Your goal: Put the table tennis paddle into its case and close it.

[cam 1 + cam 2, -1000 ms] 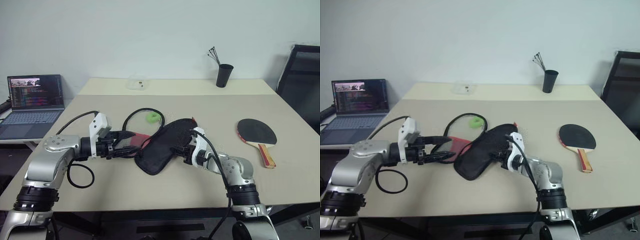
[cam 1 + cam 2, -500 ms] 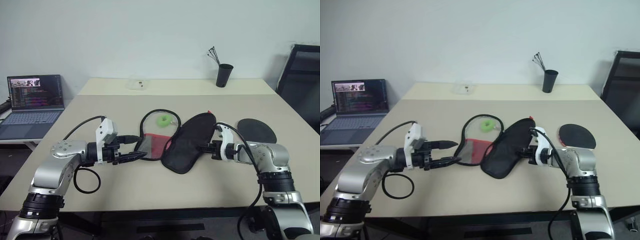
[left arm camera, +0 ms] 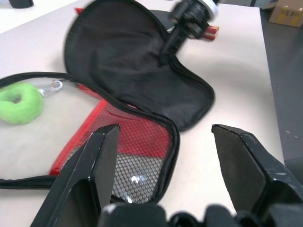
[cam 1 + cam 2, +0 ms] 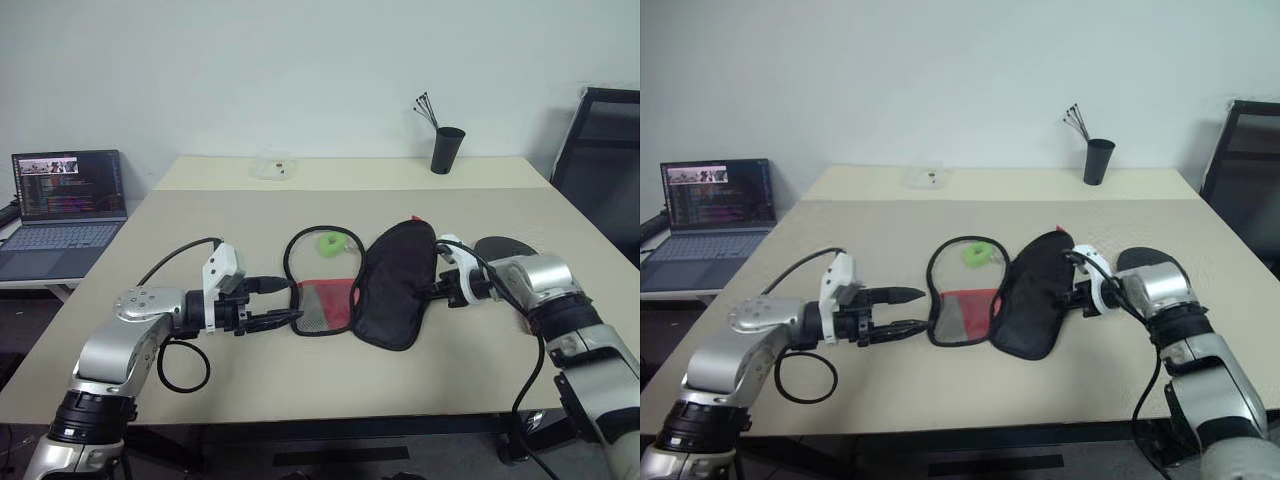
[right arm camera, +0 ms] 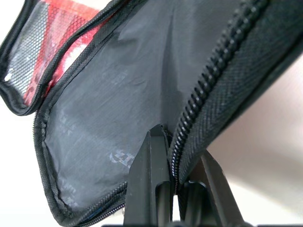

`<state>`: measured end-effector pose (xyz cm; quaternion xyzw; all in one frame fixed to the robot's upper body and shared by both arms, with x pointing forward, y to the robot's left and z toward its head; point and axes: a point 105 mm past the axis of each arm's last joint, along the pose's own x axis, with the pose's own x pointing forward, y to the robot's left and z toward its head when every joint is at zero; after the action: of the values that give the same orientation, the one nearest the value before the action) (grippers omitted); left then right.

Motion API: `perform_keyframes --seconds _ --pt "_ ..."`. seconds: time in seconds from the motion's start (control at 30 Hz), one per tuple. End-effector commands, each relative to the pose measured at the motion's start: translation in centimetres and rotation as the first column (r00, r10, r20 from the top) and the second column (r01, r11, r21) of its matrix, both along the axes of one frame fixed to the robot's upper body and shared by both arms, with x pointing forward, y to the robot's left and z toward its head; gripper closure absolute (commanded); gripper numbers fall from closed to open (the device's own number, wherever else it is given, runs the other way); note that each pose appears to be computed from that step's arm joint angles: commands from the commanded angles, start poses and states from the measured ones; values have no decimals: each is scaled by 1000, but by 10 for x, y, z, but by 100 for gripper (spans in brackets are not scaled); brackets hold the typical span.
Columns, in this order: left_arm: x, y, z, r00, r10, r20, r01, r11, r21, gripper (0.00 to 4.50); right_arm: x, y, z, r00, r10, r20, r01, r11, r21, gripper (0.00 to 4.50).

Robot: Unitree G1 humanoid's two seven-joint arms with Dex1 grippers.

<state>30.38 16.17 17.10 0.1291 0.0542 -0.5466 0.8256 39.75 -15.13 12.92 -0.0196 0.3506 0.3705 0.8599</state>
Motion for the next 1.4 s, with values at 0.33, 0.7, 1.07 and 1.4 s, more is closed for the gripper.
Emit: perform_keyframes --seconds 0.33,0.7,1.07,1.4 --pt "-2 -7 7 999 -28 46 28 1000 -3 113 30 -9 22 992 17 127 -5 995 -96 397" --pt "2 -12 4 997 -53 48 53 999 0 113 43 -46 32 959 -123 254 165 975 -150 97" --pt "4 -23 11 995 -85 54 85 996 1 113 5 -62 32 960 -213 181 211 977 30 78" --pt "7 -23 10 993 -107 50 107 994 6 113 -27 -22 10 916 -334 224 312 941 128 1"
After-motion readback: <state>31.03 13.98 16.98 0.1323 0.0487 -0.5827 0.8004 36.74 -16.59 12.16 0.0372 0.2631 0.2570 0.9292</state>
